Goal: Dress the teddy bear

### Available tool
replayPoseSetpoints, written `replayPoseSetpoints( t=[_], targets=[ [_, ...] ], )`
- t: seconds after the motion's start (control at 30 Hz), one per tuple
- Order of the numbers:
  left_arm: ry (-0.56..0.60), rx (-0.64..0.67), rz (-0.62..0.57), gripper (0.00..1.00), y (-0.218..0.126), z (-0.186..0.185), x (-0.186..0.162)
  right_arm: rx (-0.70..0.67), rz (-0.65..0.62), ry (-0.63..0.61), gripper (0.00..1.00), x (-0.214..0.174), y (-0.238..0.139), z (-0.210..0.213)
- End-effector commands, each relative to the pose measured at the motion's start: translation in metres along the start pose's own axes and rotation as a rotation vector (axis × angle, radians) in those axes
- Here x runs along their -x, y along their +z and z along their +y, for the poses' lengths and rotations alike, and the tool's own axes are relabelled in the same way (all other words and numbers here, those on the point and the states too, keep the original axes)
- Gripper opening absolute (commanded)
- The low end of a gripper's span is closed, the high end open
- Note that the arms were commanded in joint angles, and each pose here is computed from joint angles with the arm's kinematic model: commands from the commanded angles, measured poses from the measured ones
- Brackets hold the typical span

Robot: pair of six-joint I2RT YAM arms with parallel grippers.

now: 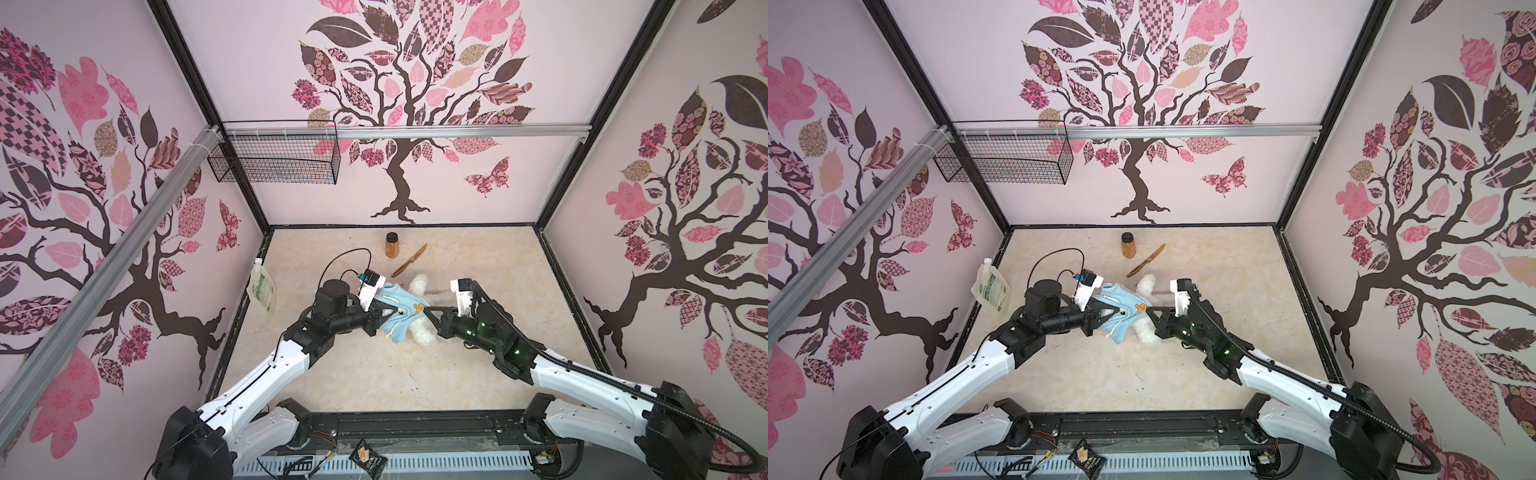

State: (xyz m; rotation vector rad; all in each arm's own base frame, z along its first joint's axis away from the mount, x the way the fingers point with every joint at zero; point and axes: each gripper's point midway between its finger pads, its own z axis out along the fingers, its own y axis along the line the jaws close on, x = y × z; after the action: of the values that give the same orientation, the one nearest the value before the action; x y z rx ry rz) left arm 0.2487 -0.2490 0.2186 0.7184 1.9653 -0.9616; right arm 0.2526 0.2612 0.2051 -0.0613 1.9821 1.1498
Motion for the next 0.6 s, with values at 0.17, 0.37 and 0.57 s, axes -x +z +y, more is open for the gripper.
replayPoseSetpoints(
  t=[0.17,0.37,0.57],
  targets=[
    [0.029,-0.122,-0.012,0.0,-0.008,-0.019,-0.002,-0.101,-0.012,0.041,0.09,0.013,0.001,-0.048],
    [0.179,-0.12,-0.021,0.0,-0.013,-0.021,-0.002,0.176,0.096,-0.229,0.38,0.01,-0.012,0.018],
    [0.398,-0.097,-0.063,0.0,-0.015,-0.019,-0.002,0.269,0.124,-0.276,0.49,0.022,-0.031,0.055]
  ],
)
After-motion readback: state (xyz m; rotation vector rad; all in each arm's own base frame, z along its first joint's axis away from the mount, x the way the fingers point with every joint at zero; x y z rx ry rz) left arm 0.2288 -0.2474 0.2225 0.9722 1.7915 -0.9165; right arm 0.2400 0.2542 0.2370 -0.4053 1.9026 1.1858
